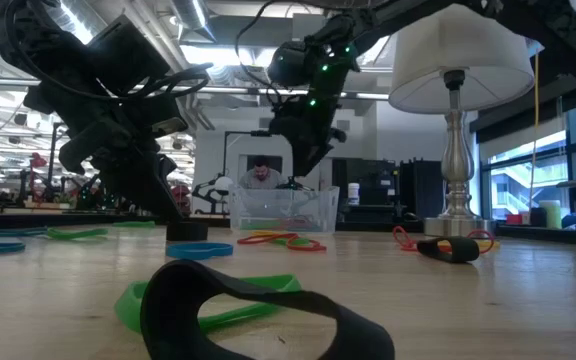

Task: Pick and place rubber bands into bin
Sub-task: Put the black rubber band into the transparent bin

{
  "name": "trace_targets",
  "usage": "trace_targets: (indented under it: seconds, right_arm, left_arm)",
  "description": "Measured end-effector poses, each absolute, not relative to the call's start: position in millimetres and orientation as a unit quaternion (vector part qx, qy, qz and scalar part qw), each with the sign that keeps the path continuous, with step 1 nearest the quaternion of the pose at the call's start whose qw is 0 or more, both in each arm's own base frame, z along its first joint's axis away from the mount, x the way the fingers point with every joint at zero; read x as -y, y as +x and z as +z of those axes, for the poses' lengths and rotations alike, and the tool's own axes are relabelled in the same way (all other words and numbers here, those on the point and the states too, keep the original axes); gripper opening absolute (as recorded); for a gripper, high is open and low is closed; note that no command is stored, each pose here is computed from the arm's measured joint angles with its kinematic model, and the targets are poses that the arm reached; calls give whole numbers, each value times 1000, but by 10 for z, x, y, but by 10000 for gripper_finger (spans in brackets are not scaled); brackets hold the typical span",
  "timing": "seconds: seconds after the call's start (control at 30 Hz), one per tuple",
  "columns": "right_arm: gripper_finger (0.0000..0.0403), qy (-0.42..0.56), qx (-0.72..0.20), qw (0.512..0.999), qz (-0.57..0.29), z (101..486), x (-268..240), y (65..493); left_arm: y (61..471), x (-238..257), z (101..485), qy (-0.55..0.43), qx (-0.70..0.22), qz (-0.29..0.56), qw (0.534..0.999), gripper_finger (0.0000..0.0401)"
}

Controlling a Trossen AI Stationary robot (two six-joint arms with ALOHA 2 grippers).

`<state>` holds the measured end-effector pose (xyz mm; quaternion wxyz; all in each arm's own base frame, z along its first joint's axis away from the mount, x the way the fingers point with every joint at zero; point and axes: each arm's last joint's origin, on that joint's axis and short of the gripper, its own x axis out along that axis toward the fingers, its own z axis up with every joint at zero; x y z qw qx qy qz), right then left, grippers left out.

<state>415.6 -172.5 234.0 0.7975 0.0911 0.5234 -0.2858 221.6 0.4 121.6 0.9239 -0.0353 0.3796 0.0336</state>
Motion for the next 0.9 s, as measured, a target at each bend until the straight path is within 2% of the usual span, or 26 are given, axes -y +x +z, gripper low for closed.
trace_targets:
  seconds: [0.23,0.43,0.7,0.9]
  right_arm:
    - [95,70,-540,803,-243,2600,1215,3960]
    - [91,85,-517,818,-237,2658,639,3524]
    - [91,138,-460,846,-231,2420,-212,2789]
    - [91,173,-402,870,-225,2103,-635,2381]
  left_arm:
    - [2216,-10,1216,-31,-379,44,924,3]
    - [2216,-11,1216,-32,-379,45,924,2]
    - [2216,-15,1216,-47,-377,59,923,1]
    - [2215,-18,1216,-8,-379,49,924,12]
